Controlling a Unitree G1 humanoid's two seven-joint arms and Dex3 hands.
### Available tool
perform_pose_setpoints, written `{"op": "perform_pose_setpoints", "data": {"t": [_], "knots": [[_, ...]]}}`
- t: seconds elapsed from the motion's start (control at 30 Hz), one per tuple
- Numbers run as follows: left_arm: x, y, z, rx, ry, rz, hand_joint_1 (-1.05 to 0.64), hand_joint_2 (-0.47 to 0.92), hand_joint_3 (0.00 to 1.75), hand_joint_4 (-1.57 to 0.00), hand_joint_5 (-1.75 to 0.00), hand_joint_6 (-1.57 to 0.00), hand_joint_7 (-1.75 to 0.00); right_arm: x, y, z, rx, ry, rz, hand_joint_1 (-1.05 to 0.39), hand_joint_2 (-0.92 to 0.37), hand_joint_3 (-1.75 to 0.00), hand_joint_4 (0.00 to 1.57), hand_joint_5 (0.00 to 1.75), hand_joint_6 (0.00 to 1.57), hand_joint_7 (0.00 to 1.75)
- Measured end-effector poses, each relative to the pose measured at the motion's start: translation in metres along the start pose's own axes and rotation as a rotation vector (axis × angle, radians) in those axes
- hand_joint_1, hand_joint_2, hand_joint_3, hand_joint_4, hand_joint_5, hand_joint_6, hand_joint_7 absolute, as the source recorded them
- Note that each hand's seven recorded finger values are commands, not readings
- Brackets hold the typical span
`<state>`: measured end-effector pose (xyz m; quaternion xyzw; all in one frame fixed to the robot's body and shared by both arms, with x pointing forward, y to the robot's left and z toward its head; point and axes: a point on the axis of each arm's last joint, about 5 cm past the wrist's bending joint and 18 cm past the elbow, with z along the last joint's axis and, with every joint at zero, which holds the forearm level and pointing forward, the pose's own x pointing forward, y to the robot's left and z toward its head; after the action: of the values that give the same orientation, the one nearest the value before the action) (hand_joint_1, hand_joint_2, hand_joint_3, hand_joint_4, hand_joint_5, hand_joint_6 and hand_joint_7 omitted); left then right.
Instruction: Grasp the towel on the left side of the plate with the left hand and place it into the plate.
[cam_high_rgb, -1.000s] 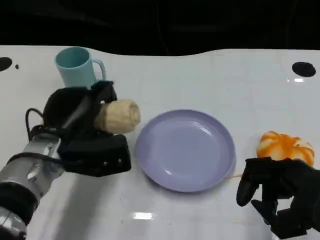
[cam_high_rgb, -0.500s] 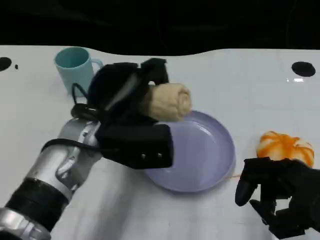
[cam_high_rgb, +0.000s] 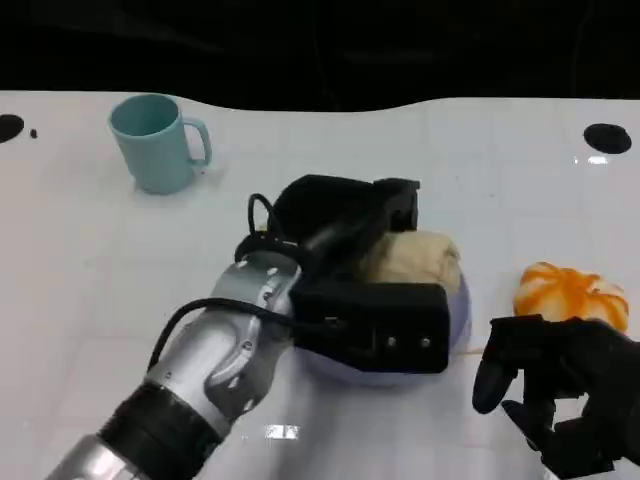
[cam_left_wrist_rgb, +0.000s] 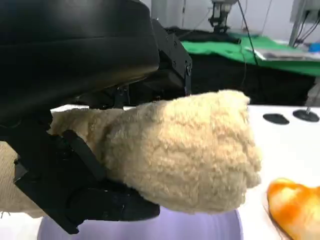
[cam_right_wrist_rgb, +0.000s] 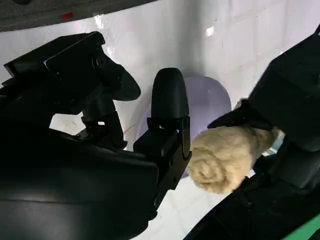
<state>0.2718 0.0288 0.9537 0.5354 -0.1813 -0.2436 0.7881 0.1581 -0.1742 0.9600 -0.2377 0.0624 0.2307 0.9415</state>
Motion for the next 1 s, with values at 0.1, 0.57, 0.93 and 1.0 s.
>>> {"op": "perform_pose_setpoints", "data": {"t": [0.1,0.57,0.93,1.0], "knots": [[0.0,-0.003,0.0,-0.002,0.013,-0.044,-0.34,0.91,0.13,-0.61,-1.24,-0.79,-0.32,0.0,0.0,0.0,-0.001,0.0,0.0,0.01,-0.57,-1.07,0.73,1.74,0.7,1.42],[-0.009,0.009,-0.016,0.061,-0.024,-0.153,-0.64,0.92,0.1,-0.38,-0.47,-0.38,0.0,-0.001,-0.0008,0.001,0.002,-0.003,-0.004,0.02,-0.57,-1.08,0.71,1.75,0.71,1.42],[-0.028,0.039,-0.031,-0.106,-0.066,-0.064,-0.4,0.92,0.17,-0.71,-0.68,-0.63,-0.11,0.001,-0.0012,0.001,0.003,0.005,-0.003,0.02,-0.58,-1.06,0.71,1.75,0.7,1.44],[-0.037,0.041,-0.037,-0.22,-0.067,-0.045,-0.36,0.92,0.18,-0.7,-0.68,-0.65,-0.11,0.001,-0.0011,0.002,0.003,0.006,-0.002,0.02,-0.57,-1.06,0.71,1.75,0.7,1.43]]}}
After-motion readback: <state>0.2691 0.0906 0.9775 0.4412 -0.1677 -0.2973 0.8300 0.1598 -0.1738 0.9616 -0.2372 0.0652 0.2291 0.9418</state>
